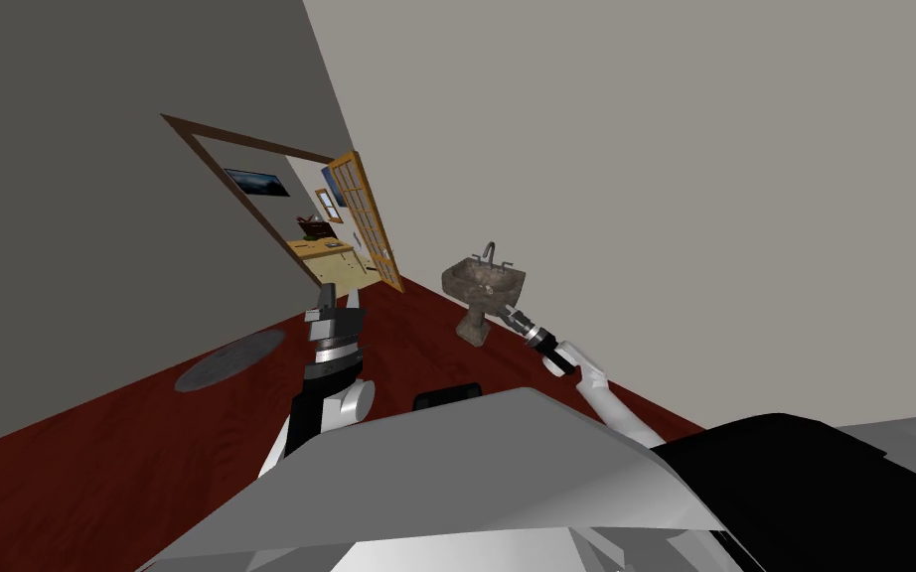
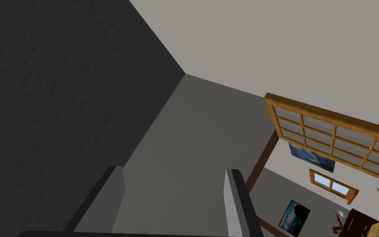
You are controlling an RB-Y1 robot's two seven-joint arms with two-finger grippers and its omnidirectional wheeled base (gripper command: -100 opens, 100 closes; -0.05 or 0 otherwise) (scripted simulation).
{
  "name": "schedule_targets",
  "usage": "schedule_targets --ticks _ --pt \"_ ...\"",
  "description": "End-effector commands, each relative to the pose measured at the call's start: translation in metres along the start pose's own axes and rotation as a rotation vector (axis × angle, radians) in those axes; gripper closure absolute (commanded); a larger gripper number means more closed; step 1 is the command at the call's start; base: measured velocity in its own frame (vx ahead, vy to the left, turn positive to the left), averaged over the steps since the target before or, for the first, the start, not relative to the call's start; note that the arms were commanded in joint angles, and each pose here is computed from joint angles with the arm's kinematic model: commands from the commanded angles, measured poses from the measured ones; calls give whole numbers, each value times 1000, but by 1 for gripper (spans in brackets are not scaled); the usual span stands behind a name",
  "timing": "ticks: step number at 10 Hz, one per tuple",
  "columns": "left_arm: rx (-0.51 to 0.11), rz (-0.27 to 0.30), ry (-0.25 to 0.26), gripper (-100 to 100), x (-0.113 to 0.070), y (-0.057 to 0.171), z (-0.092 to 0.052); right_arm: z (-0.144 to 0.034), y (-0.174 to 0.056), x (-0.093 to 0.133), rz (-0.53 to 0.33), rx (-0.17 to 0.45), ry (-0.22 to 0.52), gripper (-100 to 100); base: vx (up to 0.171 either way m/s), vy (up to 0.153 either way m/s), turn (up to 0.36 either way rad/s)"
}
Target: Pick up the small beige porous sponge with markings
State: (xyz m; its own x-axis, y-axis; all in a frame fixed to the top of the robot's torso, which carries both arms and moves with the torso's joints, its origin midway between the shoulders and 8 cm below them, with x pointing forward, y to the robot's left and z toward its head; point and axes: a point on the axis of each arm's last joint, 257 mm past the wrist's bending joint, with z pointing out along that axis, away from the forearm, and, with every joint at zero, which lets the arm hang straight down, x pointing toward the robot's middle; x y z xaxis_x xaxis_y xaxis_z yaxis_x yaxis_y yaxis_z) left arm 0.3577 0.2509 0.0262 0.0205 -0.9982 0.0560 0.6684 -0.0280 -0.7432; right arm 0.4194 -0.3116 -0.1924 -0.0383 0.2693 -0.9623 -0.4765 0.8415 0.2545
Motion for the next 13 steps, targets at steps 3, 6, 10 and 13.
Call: schedule_targets --ticks 3,6,10,13 --pt "0 0 0 0 0 0 0 -16 -47 8 -166 41 125 -100 -25 107 31" --pt "0 0 0 0 0 0 0 -33 -82 18 -253 83 218 -100 -7 99 36" --pt "0 0 0 0 0 0 0 -61 -139 14 -401 146 348 -100 -6 103 61" --pt "0 0 0 0 0 0 0 -86 -187 -7 -534 202 449 -100 0 96 86"
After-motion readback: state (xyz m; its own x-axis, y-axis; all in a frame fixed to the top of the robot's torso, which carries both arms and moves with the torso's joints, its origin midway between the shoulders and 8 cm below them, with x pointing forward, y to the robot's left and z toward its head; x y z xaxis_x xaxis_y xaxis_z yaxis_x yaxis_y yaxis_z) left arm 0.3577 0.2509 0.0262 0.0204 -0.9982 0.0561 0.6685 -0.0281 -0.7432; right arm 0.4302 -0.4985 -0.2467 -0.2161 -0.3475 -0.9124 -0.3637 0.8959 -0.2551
